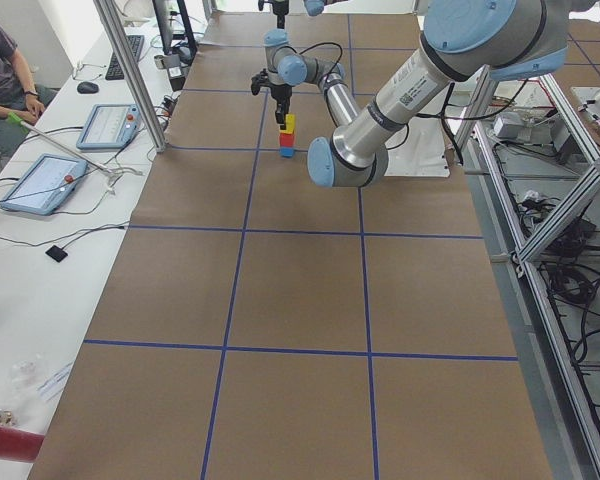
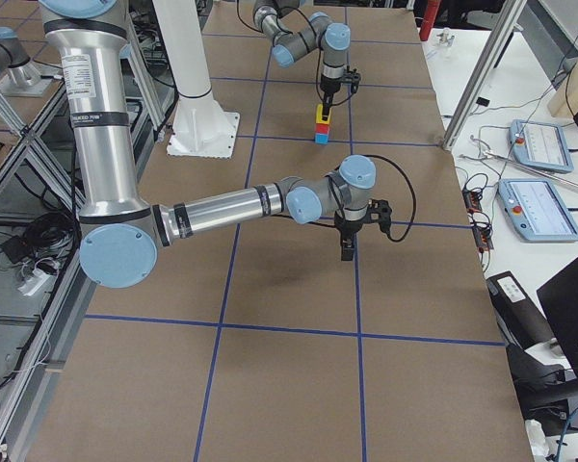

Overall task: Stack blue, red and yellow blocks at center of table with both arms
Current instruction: 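Lower the yellow cube onto the red cube with the left gripper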

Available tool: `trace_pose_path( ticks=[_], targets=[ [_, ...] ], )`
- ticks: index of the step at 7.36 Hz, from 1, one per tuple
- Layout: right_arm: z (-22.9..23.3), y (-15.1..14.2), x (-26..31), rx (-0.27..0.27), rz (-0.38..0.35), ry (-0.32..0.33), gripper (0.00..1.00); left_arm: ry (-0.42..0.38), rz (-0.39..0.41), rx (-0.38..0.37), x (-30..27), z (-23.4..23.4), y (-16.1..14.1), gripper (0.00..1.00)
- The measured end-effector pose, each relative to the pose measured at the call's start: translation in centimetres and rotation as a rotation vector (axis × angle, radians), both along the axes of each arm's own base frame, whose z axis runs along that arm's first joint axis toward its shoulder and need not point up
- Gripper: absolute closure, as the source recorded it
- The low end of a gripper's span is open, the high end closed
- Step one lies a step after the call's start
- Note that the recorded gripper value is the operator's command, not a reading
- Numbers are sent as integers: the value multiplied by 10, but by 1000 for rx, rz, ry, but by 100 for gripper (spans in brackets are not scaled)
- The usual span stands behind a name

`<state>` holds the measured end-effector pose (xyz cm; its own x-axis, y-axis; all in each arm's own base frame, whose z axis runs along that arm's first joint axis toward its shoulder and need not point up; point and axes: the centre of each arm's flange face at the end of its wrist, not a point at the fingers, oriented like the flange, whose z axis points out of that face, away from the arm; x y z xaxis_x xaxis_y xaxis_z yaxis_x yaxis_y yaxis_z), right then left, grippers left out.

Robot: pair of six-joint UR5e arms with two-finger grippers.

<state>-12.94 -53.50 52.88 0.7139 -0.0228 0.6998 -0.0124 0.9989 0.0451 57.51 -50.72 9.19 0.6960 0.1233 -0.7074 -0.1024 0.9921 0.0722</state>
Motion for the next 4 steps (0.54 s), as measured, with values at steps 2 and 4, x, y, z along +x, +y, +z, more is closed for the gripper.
trace_pose_path(
  ticks=[2, 4],
  targets=[
    [0, 0, -1, 0, -1, 0, 0, -2, -7, -3, -3, 1, -3, 100],
    [0, 0, -1, 0, -1, -1, 0, -7, -9, -9, -3, 3, -5, 100]
  ],
)
